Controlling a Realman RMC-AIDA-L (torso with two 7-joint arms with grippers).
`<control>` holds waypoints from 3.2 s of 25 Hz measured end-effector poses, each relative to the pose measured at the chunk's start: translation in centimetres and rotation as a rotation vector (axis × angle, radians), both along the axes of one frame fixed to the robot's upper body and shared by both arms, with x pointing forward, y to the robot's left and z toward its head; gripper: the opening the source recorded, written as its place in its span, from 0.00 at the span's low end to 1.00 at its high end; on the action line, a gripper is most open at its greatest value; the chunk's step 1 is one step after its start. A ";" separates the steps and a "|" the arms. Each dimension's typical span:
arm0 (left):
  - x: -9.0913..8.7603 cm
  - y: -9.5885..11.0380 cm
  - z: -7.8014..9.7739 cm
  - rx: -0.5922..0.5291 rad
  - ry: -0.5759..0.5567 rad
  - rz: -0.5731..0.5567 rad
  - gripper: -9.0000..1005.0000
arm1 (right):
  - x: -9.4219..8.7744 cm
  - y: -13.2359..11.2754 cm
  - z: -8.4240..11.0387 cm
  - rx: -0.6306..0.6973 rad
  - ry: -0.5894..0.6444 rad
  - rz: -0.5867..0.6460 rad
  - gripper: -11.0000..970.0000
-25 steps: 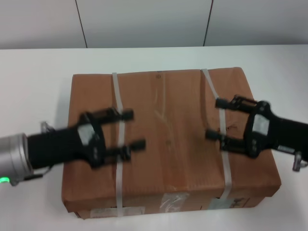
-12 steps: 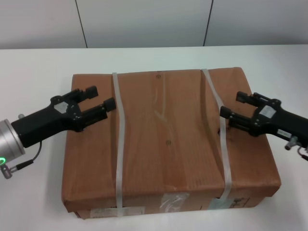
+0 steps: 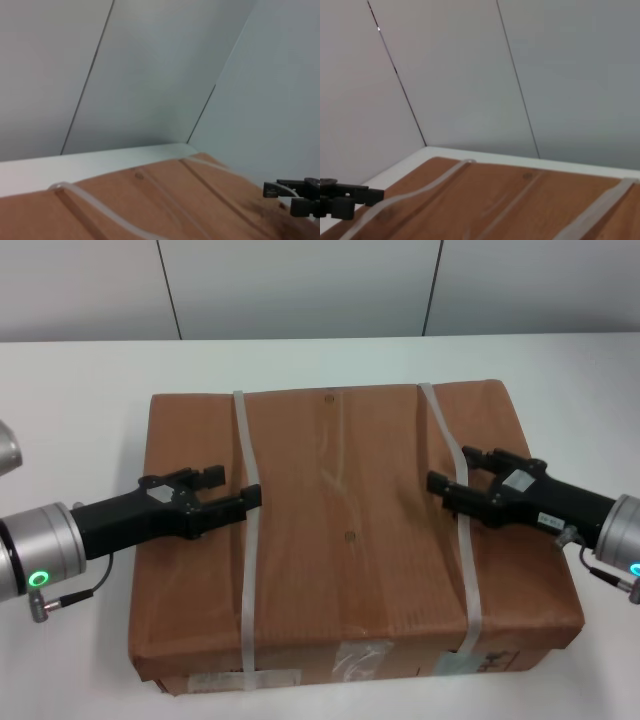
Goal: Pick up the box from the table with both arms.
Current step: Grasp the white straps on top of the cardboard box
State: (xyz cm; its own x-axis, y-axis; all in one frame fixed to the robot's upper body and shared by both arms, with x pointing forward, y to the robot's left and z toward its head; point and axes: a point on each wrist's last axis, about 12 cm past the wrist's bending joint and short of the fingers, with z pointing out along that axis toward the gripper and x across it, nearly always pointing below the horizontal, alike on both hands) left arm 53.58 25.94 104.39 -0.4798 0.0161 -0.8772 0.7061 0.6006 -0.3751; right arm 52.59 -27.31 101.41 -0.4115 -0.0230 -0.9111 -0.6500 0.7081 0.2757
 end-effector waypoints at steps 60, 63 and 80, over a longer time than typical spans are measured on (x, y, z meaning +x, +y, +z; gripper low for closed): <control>2.6 -4.7 0.6 0.061 0.092 -0.125 0.13 | 2.0 5.6 0.3 -0.058 -0.132 0.115 0.55; 2.6 -4.5 0.7 0.043 0.075 -0.111 0.11 | 1.8 5.5 0.2 -0.051 -0.148 0.098 0.50; 2.0 -4.4 0.4 0.042 0.027 -0.118 0.09 | 1.2 5.2 0.1 -0.054 -0.207 0.083 0.38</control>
